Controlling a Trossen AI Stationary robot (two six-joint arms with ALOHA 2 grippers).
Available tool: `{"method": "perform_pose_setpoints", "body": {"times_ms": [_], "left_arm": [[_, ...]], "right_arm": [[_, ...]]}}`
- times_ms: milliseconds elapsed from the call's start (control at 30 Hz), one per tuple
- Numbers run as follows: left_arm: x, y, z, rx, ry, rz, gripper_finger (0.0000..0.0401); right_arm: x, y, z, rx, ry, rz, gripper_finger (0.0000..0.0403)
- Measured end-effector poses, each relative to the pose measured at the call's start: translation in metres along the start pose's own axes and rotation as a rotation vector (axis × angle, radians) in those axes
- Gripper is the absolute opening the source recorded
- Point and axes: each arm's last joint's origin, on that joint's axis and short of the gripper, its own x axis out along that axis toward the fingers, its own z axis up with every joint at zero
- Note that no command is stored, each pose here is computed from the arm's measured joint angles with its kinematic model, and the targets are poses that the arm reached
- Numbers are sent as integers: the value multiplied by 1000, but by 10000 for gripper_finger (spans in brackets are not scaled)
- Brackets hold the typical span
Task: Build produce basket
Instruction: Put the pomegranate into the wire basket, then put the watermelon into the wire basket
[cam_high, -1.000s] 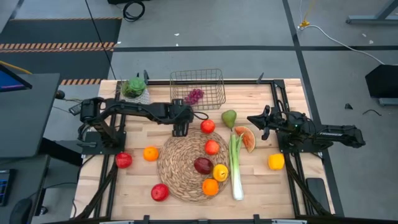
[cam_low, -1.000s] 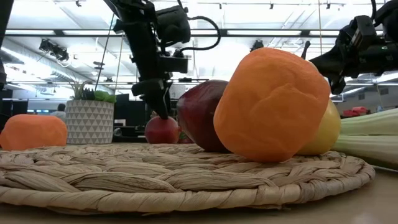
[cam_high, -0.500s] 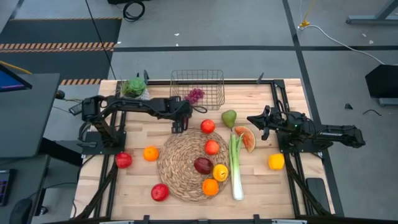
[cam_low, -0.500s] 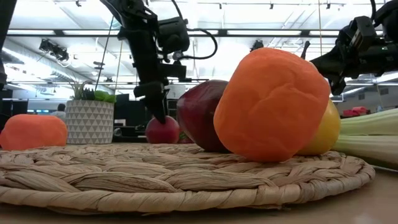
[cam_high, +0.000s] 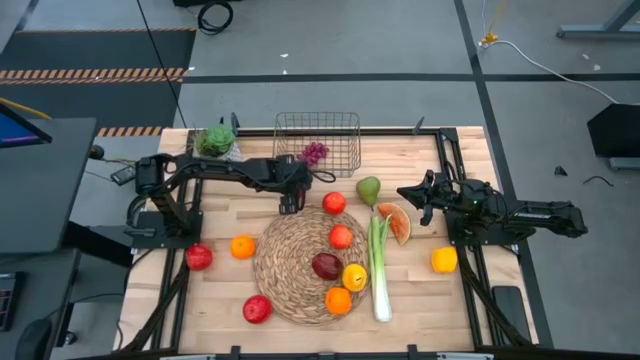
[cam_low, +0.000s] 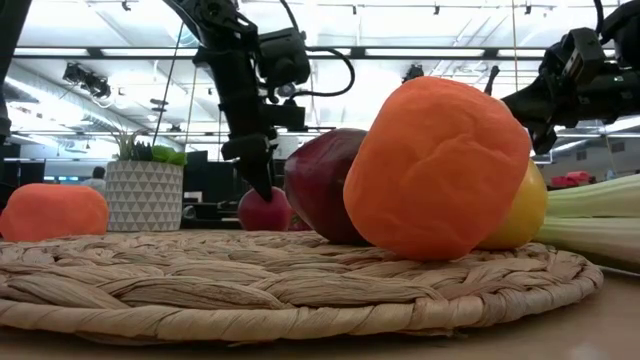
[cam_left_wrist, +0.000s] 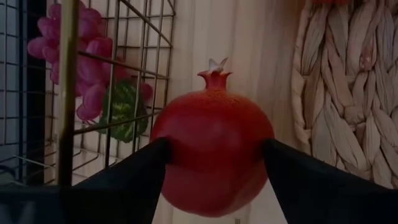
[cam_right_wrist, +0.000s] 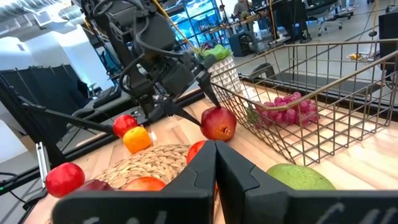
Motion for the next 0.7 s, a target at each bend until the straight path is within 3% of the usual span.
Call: {"method": "perform_pose_setpoints", "body": {"times_ms": [400,467,600,633,700], "left_arm": [[-15,-16,0,34,-16,4,159],[-17,-19,0,29,-19,-43,144],[-15,-36,-6,41,16,-283,120],[-13,-41,-11,49,56,-318,116],[-29,-42,-2,35,-31,-316,109]], "right_arm": [[0,0,0,22,2,-1,14],[0,0,0,25,2,-1,14],[0,0,0,25,2,-1,14],[0,0,0,25,2,-1,14],[0,0,0,25,2,0,14]]}}
